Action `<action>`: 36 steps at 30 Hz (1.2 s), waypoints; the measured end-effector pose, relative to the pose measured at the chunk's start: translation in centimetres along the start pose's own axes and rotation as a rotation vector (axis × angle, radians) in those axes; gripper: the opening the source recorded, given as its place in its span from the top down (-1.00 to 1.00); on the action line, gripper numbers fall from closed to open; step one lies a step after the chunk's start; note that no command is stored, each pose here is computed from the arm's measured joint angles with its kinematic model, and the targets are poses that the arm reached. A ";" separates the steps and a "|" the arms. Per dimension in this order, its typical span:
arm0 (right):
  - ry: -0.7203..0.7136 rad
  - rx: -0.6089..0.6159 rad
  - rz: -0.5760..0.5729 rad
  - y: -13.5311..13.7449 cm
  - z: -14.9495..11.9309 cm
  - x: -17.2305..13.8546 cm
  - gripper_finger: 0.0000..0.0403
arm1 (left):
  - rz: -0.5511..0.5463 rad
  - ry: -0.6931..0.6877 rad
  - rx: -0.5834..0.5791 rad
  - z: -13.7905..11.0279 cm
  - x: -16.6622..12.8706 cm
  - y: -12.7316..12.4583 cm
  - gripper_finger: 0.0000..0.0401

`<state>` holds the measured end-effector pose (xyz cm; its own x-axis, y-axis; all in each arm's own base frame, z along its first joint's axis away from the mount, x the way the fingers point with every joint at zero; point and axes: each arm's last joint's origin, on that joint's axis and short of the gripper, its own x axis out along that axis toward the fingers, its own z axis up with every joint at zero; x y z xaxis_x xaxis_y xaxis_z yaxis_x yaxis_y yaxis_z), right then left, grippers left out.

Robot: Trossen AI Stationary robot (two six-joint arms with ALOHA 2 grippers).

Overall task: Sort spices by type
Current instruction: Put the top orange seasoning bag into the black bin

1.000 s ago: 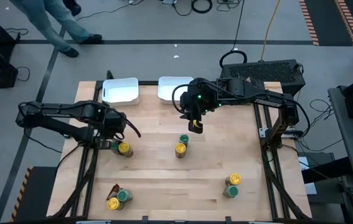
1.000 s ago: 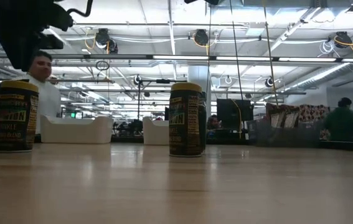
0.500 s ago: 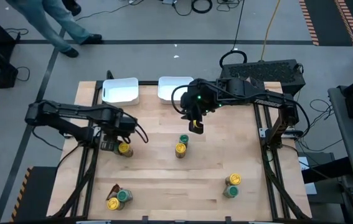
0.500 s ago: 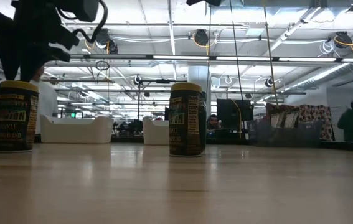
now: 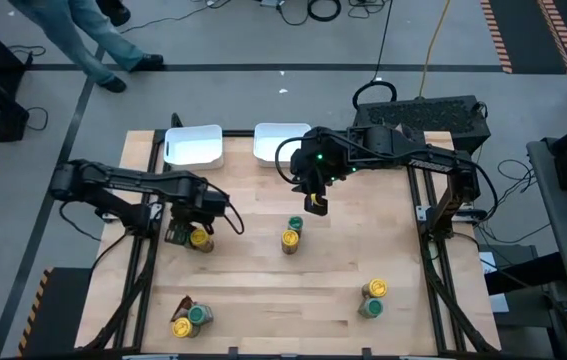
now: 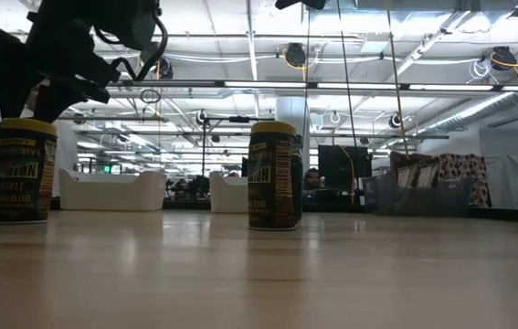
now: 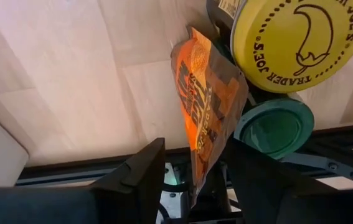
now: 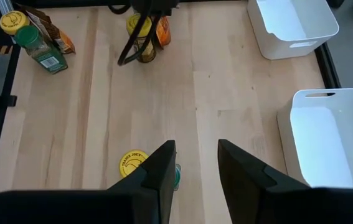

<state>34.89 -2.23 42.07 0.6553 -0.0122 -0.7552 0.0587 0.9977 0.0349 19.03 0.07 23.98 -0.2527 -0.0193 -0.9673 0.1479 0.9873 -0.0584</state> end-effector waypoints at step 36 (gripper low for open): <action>0.032 0.010 -0.005 -0.1 -0.7 -1.5 0.49 | 0.096 -0.065 0.046 -0.1 -3.9 0.2 0.99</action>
<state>33.35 -2.28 42.73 0.6307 -0.0145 -0.7759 0.0691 0.9969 0.0375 19.97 0.31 27.76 -0.1734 0.0633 -0.9828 0.2126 0.9768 0.0254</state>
